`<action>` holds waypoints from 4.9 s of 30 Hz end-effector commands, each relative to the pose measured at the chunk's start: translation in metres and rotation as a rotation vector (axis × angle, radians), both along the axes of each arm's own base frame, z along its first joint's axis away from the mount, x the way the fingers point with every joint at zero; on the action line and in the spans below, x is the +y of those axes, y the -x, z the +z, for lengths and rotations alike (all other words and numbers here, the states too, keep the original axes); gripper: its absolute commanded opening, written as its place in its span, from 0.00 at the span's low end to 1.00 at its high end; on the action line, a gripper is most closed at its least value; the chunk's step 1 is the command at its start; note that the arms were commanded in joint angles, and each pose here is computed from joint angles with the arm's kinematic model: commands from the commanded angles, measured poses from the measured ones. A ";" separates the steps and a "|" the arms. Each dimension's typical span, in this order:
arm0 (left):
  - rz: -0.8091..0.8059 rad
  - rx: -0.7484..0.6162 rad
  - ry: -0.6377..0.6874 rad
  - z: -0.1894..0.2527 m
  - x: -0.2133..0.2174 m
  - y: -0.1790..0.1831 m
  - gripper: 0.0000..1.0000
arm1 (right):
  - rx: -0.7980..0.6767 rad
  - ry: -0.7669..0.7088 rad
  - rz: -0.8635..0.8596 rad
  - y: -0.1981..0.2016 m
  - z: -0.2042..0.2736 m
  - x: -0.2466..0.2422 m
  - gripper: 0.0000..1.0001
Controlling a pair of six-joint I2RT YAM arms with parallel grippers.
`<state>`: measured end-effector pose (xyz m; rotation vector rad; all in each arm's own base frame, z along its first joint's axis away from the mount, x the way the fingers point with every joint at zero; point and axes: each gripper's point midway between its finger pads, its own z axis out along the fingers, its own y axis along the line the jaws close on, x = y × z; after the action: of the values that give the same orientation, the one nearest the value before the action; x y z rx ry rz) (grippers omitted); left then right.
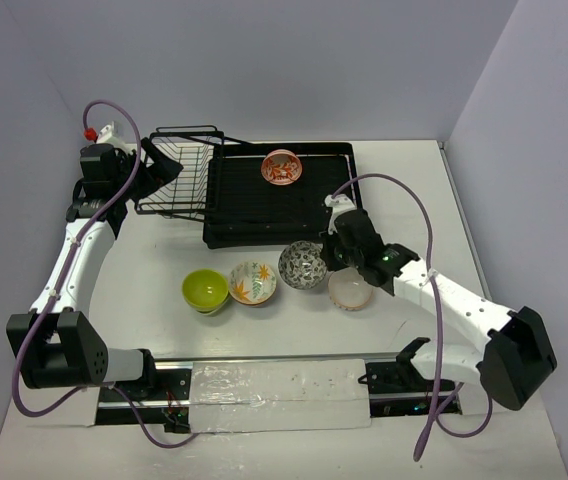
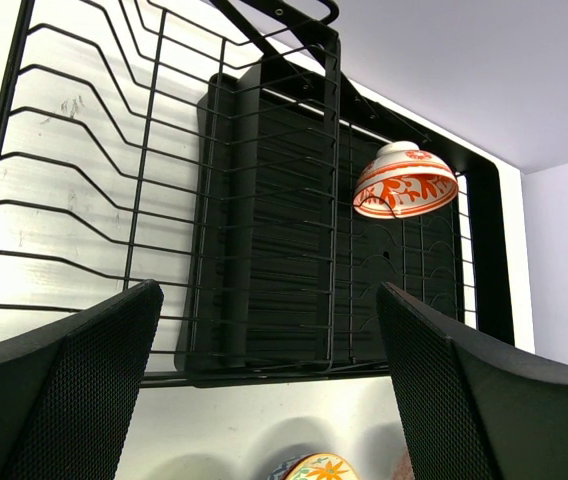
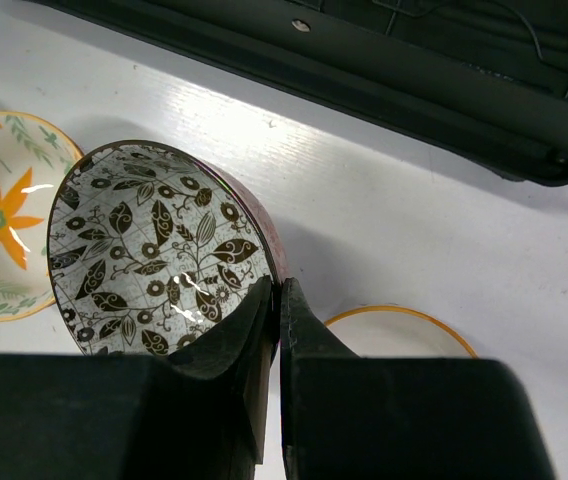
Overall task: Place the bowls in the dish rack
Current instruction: Pick up the bowl from the center of the board, then insert the bowl into the dish rack.
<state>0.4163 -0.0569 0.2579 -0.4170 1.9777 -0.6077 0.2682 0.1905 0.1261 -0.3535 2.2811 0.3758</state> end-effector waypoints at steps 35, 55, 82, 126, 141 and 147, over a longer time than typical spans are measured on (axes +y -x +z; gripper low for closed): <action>0.005 -0.039 -0.008 0.006 0.002 -0.007 0.93 | -0.637 0.189 -0.122 -0.156 0.146 0.013 0.00; -0.008 -0.010 -0.002 -0.003 -0.001 -0.011 0.93 | -0.816 0.358 -0.052 -0.234 0.141 0.025 0.00; -0.006 -0.062 -0.005 0.020 0.003 -0.005 0.92 | -1.005 0.329 0.055 -0.229 0.103 0.045 0.00; -0.009 -0.054 0.009 0.018 0.004 -0.007 0.92 | -1.251 0.532 0.120 -0.221 0.071 0.055 0.00; -0.006 -0.057 0.009 0.019 0.005 -0.007 0.92 | -1.252 0.465 0.097 -0.214 0.066 0.049 0.20; -0.004 -0.056 0.010 0.018 0.006 -0.007 0.92 | -1.231 0.463 0.084 -0.217 0.062 0.047 0.26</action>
<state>0.4212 -0.0503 0.2483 -0.4386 1.9944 -0.6037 0.4857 0.2456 0.1572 -0.8060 1.2015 -0.3067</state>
